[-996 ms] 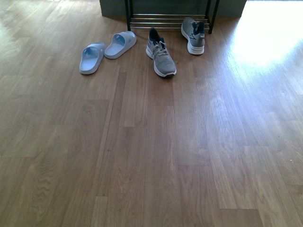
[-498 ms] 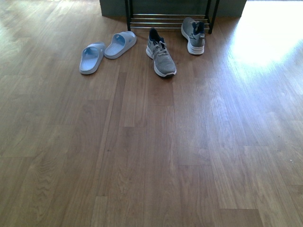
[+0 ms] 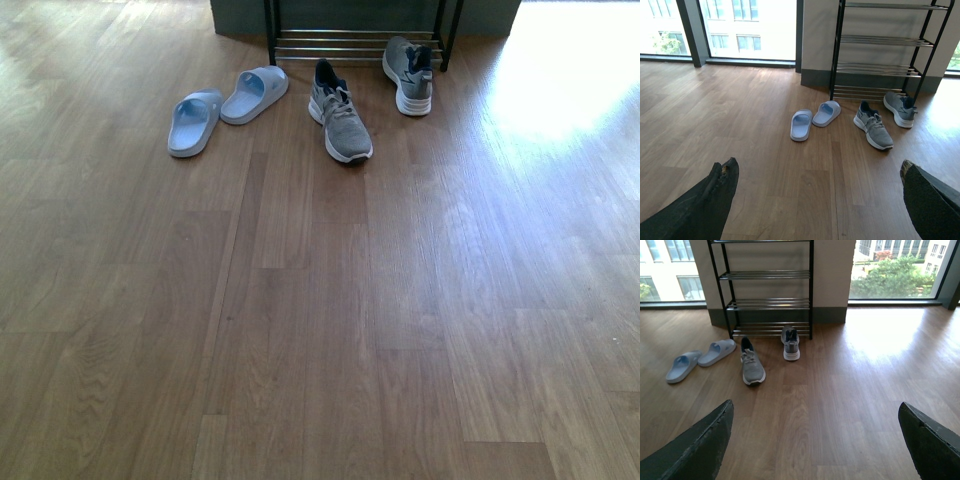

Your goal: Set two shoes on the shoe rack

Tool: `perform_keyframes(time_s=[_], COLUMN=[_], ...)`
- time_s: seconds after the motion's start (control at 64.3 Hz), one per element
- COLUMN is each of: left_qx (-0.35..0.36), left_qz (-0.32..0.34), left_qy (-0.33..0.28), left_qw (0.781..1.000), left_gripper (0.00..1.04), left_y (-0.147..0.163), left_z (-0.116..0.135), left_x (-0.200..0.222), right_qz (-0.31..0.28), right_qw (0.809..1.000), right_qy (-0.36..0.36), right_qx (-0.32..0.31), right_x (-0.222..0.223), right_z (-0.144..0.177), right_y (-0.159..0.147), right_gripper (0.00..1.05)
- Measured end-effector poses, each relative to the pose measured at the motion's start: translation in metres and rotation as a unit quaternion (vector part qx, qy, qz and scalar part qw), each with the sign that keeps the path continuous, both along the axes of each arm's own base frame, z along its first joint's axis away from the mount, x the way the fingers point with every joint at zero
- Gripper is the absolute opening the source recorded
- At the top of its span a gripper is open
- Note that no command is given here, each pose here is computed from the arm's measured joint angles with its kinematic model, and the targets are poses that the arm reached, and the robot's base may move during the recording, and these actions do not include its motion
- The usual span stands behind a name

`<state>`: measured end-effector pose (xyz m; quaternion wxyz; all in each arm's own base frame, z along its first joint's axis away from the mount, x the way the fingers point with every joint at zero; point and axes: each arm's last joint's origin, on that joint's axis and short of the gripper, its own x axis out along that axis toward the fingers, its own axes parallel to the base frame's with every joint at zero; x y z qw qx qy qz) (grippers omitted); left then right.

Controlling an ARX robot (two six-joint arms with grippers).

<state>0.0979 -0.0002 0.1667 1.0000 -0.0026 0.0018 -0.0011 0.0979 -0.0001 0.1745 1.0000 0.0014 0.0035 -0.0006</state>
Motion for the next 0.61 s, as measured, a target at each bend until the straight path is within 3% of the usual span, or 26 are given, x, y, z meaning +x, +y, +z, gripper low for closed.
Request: perform_keyframes(time_s=[0.607], left_qx=[0.0], left_qz=[0.0], left_qy=[0.0], left_qw=[1.0], left_gripper=[0.95], left_y=[0.0], left_z=[0.0], left_x=[0.0], right_qz=[0.0], right_qw=[1.0], right_qy=[0.0], right_qx=[0.0], right_x=[0.0], right_z=[0.0], right_y=[0.0], right_gripper=[0.96])
